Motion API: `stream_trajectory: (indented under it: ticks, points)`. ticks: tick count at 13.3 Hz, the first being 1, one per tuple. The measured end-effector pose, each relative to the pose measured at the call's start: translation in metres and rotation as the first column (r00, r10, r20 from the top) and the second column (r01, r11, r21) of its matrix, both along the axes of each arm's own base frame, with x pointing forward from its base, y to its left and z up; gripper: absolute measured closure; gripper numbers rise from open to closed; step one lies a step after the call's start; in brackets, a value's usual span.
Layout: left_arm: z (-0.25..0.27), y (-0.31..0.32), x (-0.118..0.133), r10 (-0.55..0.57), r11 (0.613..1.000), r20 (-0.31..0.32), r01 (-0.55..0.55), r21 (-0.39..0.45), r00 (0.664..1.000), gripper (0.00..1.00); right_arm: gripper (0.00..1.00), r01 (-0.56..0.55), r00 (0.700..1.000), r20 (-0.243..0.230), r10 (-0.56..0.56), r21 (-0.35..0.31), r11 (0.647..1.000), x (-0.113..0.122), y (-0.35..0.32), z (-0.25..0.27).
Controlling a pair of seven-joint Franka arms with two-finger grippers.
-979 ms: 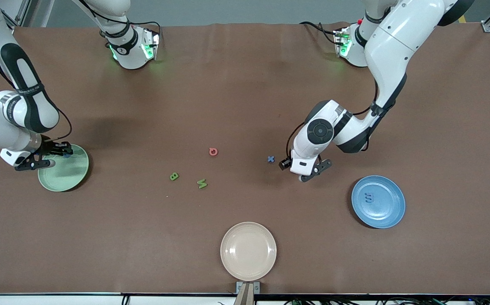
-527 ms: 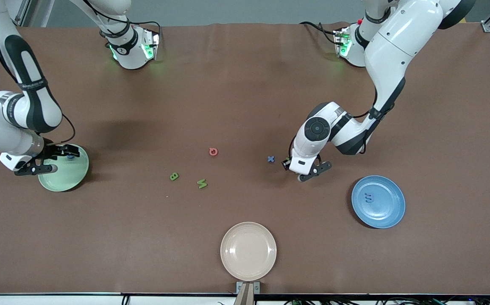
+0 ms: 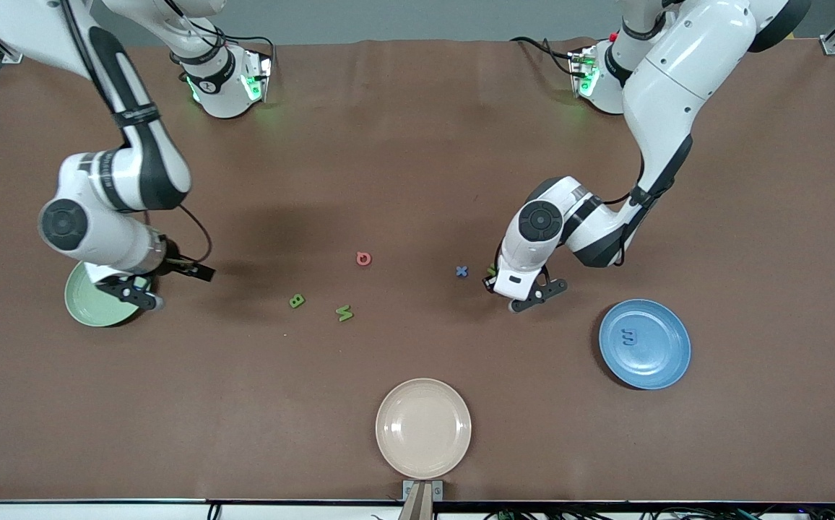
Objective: Sort upper and lower case letters into plates
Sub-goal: 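Move the right gripper to the green B while the left gripper grasps the green d, then grasp the green B with the right gripper while the left gripper places the d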
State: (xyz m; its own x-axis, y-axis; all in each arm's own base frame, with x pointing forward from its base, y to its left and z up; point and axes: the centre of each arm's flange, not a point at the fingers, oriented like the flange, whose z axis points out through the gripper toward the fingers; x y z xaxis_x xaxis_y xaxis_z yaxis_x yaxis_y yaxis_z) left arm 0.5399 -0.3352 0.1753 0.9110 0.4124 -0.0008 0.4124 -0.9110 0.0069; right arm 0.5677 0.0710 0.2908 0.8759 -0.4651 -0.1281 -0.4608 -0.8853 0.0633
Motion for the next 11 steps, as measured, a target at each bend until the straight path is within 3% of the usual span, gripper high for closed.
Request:
stream_trajectory:
  ticks: [2, 4, 6, 11]
  points:
    - [0.001, -0.001, 0.001, 0.001, 1.000, 0.003, -0.001, -0.003, 1.000, 0.69, 0.01, 0.180, 0.984, 0.006, -0.179, -0.014, 0.984, 0.004, 0.041, -0.001]
    - [0.002, 0.000, 0.003, 0.002, 1.000, 0.006, -0.002, -0.004, 1.000, 0.72, 0.00, 0.307, 0.952, 0.000, -0.307, 0.009, 0.952, 0.012, 0.070, -0.012]
    - [0.009, 0.001, 0.013, 0.016, 1.000, 0.025, -0.016, -0.012, 1.000, 0.72, 0.00, 0.353, 0.935, 0.018, -0.353, 0.029, 0.935, 0.019, 0.096, -0.031]
    - [0.041, 0.072, 0.072, 0.088, 0.995, 0.137, -0.095, 0.039, 0.987, 0.72, 0.02, 0.355, 0.932, 0.054, -0.358, 0.056, 0.933, 0.016, 0.140, -0.080]
